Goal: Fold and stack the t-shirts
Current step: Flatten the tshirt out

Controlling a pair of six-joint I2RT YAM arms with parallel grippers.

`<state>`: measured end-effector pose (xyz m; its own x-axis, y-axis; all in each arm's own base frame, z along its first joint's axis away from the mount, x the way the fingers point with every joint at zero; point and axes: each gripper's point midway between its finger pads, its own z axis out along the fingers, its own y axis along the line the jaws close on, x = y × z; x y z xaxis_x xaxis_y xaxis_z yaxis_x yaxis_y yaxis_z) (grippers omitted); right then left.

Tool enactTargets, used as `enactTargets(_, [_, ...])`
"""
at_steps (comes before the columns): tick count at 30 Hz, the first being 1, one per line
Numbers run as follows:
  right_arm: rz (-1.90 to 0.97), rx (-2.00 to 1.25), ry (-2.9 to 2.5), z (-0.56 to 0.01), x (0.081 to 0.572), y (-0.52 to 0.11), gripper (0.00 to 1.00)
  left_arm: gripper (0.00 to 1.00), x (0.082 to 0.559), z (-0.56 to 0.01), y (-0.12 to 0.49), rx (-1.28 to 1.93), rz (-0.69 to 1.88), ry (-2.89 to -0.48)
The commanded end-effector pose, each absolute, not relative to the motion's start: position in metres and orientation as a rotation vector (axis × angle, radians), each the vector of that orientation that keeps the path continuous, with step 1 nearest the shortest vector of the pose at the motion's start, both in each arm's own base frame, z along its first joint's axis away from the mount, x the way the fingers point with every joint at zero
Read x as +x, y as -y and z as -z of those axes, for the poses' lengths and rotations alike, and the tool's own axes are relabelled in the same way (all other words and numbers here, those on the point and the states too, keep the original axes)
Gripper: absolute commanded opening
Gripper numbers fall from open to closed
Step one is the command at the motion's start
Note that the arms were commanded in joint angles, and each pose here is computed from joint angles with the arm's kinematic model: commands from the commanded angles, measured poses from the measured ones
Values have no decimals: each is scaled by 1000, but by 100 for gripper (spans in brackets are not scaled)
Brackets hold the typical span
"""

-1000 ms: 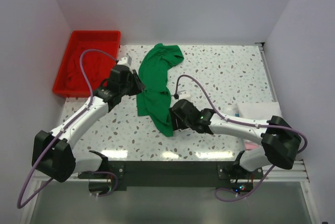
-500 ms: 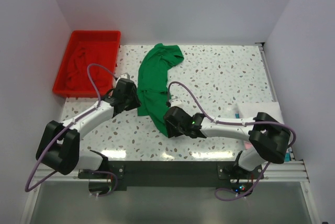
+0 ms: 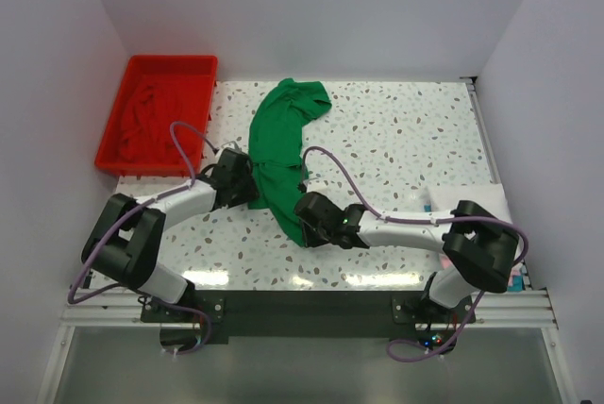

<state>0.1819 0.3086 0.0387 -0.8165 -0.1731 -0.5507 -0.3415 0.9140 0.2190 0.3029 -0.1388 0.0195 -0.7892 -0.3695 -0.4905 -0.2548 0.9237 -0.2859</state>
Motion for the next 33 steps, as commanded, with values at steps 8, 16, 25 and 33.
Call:
enactTargets(8, [-351, -209, -2409, -93, 225, -288, 3, 0, 316, -19, 145, -434, 259, -2513])
enactTargets(16, [-228, 38, -2353, -138, 248, -174, 0, 0, 338, -99, 98, -489, 165, -2362])
enactTargets(25, [-314, 77, -2334, -167, 197, -134, 0, 0, 346, -208, 33, -552, 134, -2150])
enactTargets(33, [-702, -369, -2466, -124, 104, -259, 0, 0, 346, -213, 3, -619, 150, -2139])
